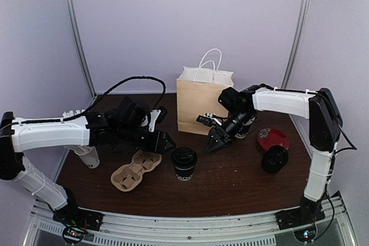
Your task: Pack the takeout coffee
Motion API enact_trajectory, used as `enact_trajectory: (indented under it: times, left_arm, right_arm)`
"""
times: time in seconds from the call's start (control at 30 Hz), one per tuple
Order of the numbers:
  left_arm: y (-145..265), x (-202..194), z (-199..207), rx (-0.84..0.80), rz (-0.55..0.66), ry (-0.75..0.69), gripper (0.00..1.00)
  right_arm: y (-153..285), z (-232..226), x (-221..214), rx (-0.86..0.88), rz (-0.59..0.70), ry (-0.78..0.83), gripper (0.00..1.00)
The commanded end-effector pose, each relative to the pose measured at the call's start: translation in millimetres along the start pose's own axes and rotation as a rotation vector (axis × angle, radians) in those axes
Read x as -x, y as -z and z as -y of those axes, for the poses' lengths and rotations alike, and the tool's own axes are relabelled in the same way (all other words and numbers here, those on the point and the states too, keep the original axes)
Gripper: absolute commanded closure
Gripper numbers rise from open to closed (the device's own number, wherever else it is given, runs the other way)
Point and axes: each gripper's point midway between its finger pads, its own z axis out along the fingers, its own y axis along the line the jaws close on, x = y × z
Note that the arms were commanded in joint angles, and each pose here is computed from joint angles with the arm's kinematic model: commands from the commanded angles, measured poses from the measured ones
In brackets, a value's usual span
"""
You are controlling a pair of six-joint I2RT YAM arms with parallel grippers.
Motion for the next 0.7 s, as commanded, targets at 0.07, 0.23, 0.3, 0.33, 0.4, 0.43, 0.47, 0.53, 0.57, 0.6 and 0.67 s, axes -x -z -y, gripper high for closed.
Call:
enact_trajectory:
  times: [0.07,0.23,0.3,0.33,0.4,0.43,0.47,0.53,0.57,0.6,0.67]
  left_arm:
    - [-8.1,-0.1,10.1,-0.067,0.006,0.034,0.49]
    - [-20.4,0.7,10.7,-0.068,-0.007,0.027,0.49]
    - [-24.9,-1.7,10.6,-0.074,-0.020,0.027,0.51]
    - [-27.3,-3.8,10.5,-0.077,-0.028,0.026,0.52]
    - [-31.7,-9.1,8.6,-0.077,-0.048,0.030,0.53]
    - [-33.2,-10.6,7.4,-0.075,-0.052,0.032,0.54]
    - [-34.8,-13.1,5.9,-0.070,-0.058,0.033,0.56]
    - [-37.4,-18.1,1.7,-0.058,-0.073,0.035,0.57]
    - [-38.6,-21.1,-0.8,-0.050,-0.082,0.037,0.58]
    - [-39.9,-24.1,-3.0,-0.042,-0.090,0.041,0.59]
    - [-41.2,-28.8,-5.4,-0.042,-0.099,0.051,0.59]
  right_arm:
    - [-19.0,-4.1,7.4,0.126,-0.003,-0.073,0.50]
    - [-28.2,0.6,6.0,0.140,-0.020,-0.121,0.50]
    - [-30.1,0.8,6.2,0.148,-0.023,-0.131,0.51]
    - [-30.9,1.2,6.6,0.151,-0.024,-0.134,0.51]
    - [-33.5,0.4,6.4,0.167,-0.030,-0.141,0.51]
    - [-34.5,-0.1,6.1,0.171,-0.032,-0.144,0.51]
    - [-35.8,0.0,5.9,0.172,-0.034,-0.143,0.51]
    - [-39.0,0.1,4.6,0.172,-0.043,-0.146,0.50]
    - [-40.6,0.3,4.5,0.172,-0.046,-0.148,0.47]
    - [-42.3,0.9,3.7,0.171,-0.052,-0.152,0.46]
    - [-45.0,2.1,2.6,0.164,-0.060,-0.151,0.45]
